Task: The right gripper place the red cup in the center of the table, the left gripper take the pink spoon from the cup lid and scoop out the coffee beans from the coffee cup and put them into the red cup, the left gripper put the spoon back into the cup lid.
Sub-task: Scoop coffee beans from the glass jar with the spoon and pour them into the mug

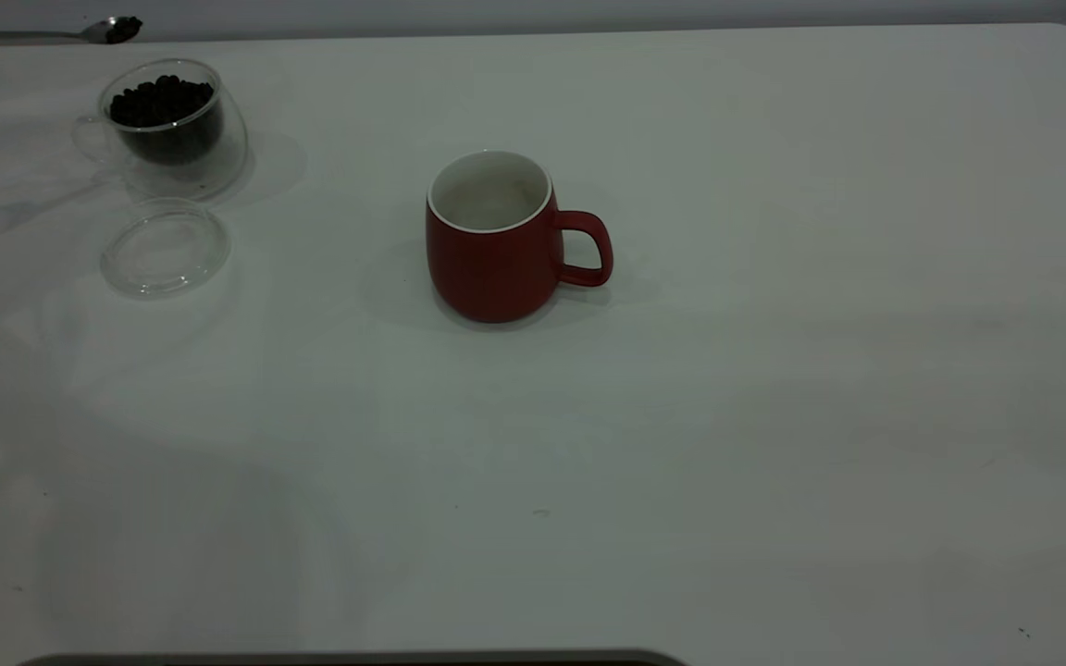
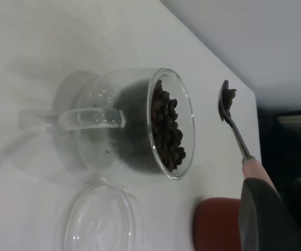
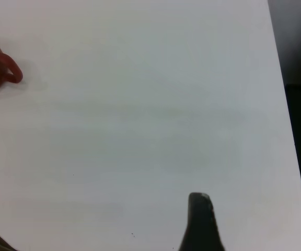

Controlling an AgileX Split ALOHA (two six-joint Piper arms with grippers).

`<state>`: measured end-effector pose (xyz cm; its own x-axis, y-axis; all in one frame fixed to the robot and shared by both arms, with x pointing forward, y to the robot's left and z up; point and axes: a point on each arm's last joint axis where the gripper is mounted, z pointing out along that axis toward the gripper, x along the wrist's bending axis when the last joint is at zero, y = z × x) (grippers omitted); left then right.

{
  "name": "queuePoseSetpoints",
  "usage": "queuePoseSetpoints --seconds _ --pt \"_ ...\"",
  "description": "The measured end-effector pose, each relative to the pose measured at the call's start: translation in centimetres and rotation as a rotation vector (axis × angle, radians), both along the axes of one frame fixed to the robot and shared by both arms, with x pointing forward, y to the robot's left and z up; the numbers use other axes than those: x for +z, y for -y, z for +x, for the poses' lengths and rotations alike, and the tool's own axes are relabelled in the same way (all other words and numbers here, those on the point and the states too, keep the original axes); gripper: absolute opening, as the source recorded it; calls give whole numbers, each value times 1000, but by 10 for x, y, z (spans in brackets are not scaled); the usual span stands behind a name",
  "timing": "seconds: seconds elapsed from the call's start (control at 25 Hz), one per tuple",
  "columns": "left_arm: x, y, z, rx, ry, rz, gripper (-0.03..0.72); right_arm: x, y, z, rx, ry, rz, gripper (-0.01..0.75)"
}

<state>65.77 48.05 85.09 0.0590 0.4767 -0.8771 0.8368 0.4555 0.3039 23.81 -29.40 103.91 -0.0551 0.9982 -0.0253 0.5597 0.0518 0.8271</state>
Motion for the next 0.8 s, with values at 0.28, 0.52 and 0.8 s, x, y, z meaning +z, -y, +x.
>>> queuePoseSetpoints --seconds 0.28,0.52,0.8 --pt "0 0 0 21 -44 -34 127 0 0 0 0 0 0 588" --pt "0 1 0 37 -83 -60 127 0 0 0 0 0 0 588" --pt "0 19 7 4 -104 -73 127 0 0 0 0 0 0 588"
